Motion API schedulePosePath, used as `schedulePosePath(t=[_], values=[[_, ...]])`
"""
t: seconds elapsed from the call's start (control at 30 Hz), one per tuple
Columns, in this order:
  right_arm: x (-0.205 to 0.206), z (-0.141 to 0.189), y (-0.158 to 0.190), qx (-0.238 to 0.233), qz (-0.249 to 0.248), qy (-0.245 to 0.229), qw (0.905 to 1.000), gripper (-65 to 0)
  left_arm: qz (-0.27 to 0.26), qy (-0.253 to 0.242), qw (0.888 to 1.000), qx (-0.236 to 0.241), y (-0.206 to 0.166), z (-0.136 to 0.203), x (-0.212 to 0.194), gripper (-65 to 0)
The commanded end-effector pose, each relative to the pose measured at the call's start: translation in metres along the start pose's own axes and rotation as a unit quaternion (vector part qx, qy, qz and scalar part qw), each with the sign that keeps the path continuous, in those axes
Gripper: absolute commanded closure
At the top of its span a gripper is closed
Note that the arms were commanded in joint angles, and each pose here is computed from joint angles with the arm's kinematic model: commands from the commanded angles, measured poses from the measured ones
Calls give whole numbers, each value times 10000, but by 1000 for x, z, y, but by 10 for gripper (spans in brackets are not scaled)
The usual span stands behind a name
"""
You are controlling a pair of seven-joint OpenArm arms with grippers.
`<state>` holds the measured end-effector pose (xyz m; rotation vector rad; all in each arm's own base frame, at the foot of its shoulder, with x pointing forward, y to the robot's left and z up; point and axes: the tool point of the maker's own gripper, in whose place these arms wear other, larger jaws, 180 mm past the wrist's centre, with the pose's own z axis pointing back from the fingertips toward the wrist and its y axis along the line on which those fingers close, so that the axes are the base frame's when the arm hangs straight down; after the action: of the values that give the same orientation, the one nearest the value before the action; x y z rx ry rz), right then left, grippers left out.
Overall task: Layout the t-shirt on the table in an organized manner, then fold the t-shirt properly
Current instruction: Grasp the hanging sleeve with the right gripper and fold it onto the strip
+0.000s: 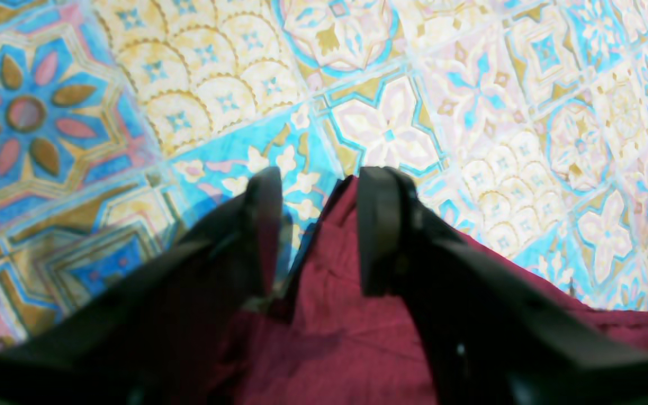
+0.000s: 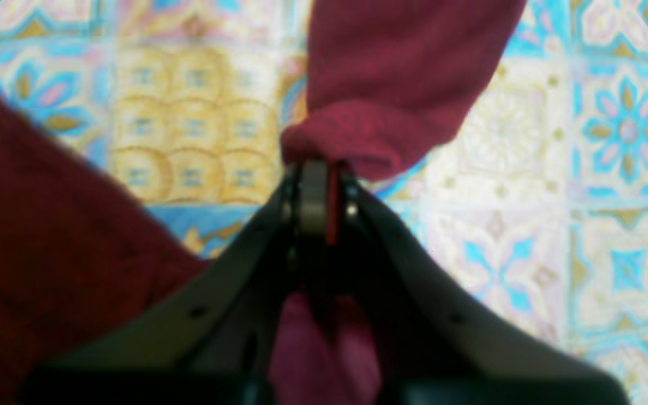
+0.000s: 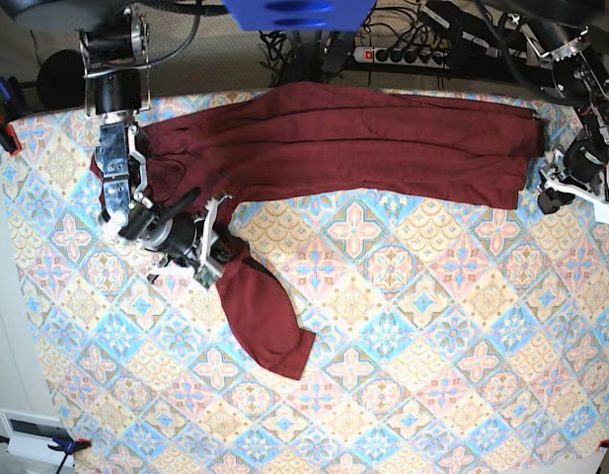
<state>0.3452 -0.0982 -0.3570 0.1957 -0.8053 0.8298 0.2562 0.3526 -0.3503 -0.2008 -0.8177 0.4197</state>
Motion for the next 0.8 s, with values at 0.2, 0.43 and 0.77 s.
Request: schedulePosePath(t=[0.2, 0.43, 0.77], values=[[24, 29, 41, 100, 416, -541, 9976, 0, -119, -235, 9996, -31, -1, 5, 18, -225], [14, 31, 115, 870, 616, -508, 9930, 0, -113, -234, 9997, -34, -2, 4, 17, -225], [3, 28, 175, 1629, 748, -384, 9831, 0, -59, -215, 9997, -84, -6, 3, 12, -225]])
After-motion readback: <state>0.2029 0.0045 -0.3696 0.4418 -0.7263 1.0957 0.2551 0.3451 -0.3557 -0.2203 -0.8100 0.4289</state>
